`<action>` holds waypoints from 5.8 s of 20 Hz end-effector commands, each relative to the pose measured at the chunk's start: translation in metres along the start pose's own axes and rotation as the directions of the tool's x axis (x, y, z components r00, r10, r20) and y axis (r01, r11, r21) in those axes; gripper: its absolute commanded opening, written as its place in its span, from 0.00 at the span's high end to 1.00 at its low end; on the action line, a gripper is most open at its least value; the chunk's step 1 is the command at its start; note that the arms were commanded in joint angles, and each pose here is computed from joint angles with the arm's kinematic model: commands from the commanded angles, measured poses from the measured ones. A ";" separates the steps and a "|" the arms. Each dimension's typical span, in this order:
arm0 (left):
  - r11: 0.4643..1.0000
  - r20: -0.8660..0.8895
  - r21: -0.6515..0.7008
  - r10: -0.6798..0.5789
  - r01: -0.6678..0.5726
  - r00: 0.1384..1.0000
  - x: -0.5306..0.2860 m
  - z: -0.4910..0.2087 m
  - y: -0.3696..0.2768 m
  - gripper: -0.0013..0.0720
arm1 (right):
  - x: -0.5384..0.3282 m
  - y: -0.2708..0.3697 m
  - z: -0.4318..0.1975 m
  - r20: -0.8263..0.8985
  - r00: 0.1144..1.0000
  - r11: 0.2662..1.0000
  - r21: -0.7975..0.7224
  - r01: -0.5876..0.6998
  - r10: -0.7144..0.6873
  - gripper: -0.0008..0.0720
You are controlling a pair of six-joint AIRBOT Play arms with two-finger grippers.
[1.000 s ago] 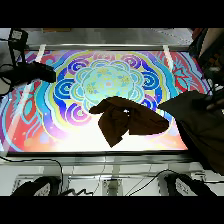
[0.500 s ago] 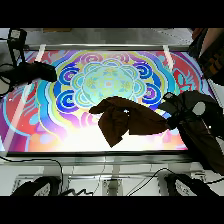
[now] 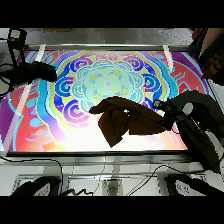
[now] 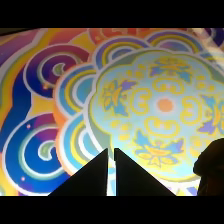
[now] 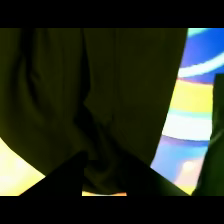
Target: Fold the clothes and pants, and hang the long-sleeved shirts on hangers.
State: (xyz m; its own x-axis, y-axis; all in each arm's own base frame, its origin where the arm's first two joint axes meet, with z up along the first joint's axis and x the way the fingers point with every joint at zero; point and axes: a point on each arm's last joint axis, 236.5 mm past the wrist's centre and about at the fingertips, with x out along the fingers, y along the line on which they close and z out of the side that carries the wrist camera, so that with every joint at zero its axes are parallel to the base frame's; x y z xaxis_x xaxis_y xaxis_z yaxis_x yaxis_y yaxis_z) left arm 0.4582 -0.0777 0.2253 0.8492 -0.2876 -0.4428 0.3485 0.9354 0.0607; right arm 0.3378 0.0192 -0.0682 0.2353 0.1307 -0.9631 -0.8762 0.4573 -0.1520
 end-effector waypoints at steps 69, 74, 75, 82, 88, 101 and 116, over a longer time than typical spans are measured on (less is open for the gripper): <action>0.864 0.360 -0.283 0.498 -0.417 0.789 -0.214 0.048 0.124 0.97 | -0.383 -0.061 0.165 0.609 0.545 0.760 0.644 0.084 -0.576 0.97; 0.841 0.404 -0.247 0.542 -0.482 0.737 -0.242 0.057 0.124 0.97 | -0.407 0.009 0.155 0.660 0.576 0.800 0.600 -0.019 -0.481 0.97; 0.843 0.394 -0.247 0.537 -0.477 0.746 -0.238 0.055 0.125 0.97 | -0.406 0.015 0.154 0.661 0.588 0.801 0.598 -0.037 -0.466 0.97; 0.964 -0.092 -0.187 0.175 -0.190 0.980 -0.063 -0.073 0.104 0.97 | -0.250 -0.023 0.145 0.486 0.829 0.682 0.707 -0.187 -0.277 0.97; 0.990 -0.211 -0.115 0.057 -0.083 0.976 0.109 -0.152 0.067 0.97 | -0.081 -0.108 0.141 0.375 0.877 0.527 0.832 -0.175 -0.300 0.97; 0.983 -0.282 -0.169 0.016 -0.066 0.959 0.046 -0.153 0.086 0.07 | -0.019 -0.044 0.028 0.282 0.948 0.291 0.904 -0.314 0.150 0.45; 0.801 -0.561 -0.578 -0.254 -0.154 0.788 -0.041 -0.297 0.091 0.07 | 0.072 -0.055 0.050 0.458 0.883 0.089 0.880 -0.467 0.106 0.54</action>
State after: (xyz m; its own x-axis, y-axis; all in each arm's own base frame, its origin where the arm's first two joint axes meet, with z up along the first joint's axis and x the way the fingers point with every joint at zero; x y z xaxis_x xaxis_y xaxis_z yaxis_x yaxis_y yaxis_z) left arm 0.3705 0.0791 0.0085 0.4439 -0.2922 -0.8471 -0.0096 0.9437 -0.3306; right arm 0.4079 0.0555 -0.1120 0.2418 0.6009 -0.7618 0.2020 0.7367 0.6453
